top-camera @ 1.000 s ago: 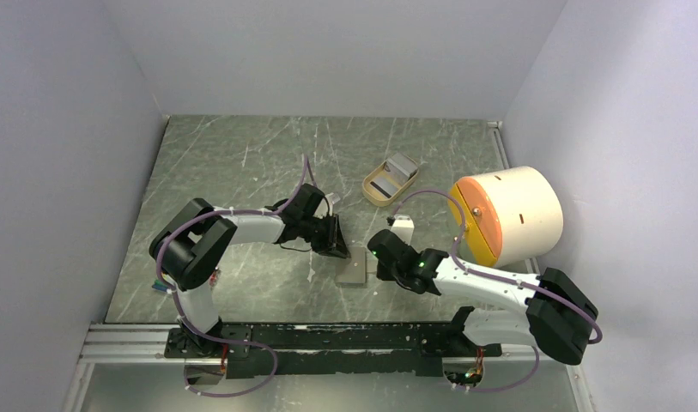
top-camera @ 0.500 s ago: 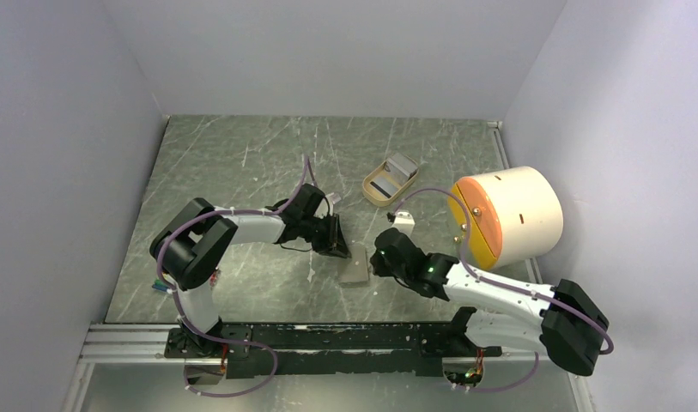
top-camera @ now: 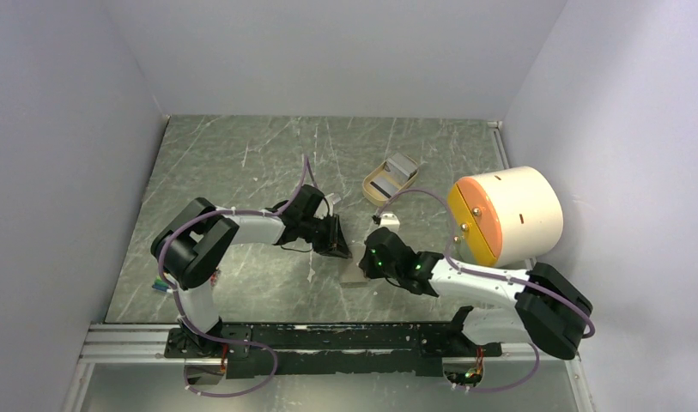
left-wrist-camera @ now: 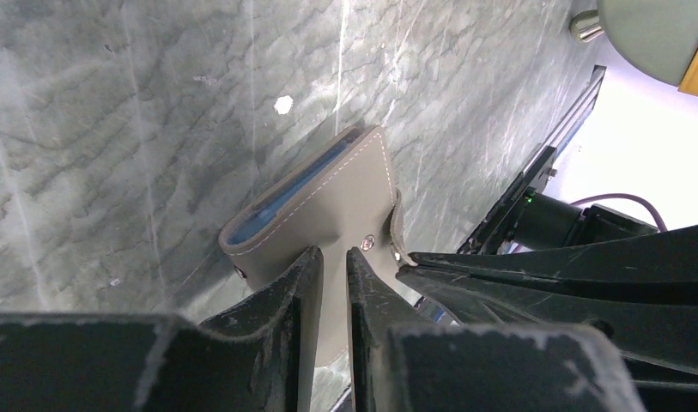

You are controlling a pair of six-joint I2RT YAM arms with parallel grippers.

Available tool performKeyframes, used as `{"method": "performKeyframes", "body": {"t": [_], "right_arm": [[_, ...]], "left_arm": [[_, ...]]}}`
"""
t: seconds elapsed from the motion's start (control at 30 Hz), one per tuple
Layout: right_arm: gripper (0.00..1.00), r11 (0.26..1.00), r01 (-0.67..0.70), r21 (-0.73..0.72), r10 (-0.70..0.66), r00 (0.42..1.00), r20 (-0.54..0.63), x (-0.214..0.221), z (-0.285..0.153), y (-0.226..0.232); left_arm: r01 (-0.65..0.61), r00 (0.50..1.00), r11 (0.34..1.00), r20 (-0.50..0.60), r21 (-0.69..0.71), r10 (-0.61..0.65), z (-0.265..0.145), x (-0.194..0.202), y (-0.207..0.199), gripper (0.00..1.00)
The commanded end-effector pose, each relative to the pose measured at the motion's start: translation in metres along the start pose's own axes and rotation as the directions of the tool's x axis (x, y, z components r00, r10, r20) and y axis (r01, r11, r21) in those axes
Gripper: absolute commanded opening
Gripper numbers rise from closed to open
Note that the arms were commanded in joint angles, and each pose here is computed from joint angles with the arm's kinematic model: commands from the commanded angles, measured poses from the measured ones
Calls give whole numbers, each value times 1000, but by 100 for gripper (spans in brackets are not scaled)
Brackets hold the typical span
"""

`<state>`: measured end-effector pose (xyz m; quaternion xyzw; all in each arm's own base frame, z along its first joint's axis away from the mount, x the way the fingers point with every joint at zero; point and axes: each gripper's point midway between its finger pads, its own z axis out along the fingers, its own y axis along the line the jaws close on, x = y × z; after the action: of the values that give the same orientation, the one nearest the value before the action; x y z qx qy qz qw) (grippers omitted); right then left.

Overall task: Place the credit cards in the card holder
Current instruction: Close the card holder at the center of the board.

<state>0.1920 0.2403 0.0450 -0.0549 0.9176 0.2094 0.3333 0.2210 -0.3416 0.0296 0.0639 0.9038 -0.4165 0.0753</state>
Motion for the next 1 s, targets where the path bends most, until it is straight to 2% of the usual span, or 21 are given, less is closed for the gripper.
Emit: {"method": "performKeyframes", "body": {"t": [0.0, 0.3, 0.97], "right_arm": [[0, 999, -1, -45, 1, 1000, -3, -3, 5, 14], [0, 998, 0, -59, 0, 1000, -11, -1, 9, 17], [0, 996, 65, 54, -64, 998, -24, -10, 10, 5]], "left_arm": [[3, 1000, 1000, -29, -8, -4, 4, 11, 6, 23], [3, 1000, 1000, -28, -7, -3, 3, 12, 6, 23], [1, 999, 1000, -39, -1, -1, 4, 13, 5, 23]]}}
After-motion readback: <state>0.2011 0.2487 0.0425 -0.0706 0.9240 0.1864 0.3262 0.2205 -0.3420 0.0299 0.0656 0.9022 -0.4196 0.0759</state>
